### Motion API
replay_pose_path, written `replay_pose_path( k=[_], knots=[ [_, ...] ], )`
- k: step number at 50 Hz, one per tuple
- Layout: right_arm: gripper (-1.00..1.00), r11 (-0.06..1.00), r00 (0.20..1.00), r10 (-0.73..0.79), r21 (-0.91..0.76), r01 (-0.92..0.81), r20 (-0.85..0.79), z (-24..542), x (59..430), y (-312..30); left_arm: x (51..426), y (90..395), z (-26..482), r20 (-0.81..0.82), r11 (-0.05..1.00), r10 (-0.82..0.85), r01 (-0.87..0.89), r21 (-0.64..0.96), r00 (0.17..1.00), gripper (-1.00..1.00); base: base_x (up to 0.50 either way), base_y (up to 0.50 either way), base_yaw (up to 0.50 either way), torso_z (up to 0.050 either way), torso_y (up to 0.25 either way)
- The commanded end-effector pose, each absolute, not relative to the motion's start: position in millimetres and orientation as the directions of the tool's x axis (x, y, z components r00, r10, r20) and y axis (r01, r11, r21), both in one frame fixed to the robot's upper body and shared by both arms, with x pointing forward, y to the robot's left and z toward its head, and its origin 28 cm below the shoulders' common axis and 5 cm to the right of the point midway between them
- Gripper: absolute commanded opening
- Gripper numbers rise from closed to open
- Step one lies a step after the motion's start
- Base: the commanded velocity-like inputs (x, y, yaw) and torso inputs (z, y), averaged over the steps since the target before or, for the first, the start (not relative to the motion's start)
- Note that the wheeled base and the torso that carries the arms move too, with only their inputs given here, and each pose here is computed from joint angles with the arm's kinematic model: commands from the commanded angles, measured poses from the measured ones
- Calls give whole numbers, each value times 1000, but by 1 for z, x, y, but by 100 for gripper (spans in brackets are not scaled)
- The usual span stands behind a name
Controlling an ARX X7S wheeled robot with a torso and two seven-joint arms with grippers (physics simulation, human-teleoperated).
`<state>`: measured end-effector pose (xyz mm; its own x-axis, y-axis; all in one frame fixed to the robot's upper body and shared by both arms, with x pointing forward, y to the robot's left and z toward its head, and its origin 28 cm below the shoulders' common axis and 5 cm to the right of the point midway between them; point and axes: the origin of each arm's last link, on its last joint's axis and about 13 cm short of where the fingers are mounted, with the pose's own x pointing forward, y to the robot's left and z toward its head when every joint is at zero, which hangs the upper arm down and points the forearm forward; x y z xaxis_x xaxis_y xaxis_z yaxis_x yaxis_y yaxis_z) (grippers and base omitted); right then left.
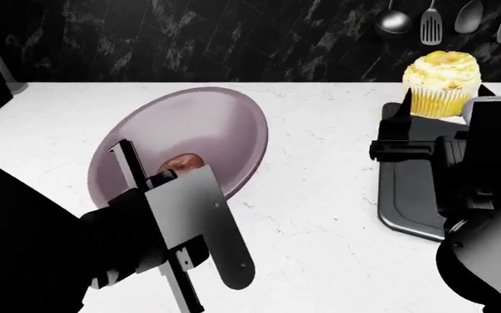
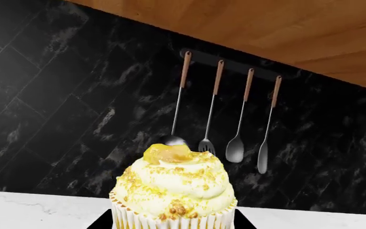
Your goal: Pick up the bowl with donut and place it on the tray. Pick up the cupcake and place it on the tray.
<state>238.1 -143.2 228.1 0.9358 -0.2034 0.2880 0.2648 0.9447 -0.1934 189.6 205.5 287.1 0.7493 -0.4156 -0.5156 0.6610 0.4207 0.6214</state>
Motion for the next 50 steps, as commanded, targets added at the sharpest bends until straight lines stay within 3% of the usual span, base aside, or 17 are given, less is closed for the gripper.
replay_pose_path(
  k=[1, 23, 50],
  knots=[
    [-100, 904, 915, -260, -255, 343, 309, 231, 254, -153, 193, 206, 290, -482, 431, -410, 630, 646, 775, -100, 0, 0, 0, 0, 0],
    [-100, 906, 928, -330, -219, 362, 172, 195, 291, -159, 196, 207, 284, -484, 445, -414, 636, 630, 771, -100, 0, 0, 0, 0, 1],
    [-100, 884, 905, -406, -198, 424, 125, 177, 288, -172, 202, 205, 281, -495, 438, -415, 644, 627, 764, -100, 0, 0, 0, 0, 1]
  ],
)
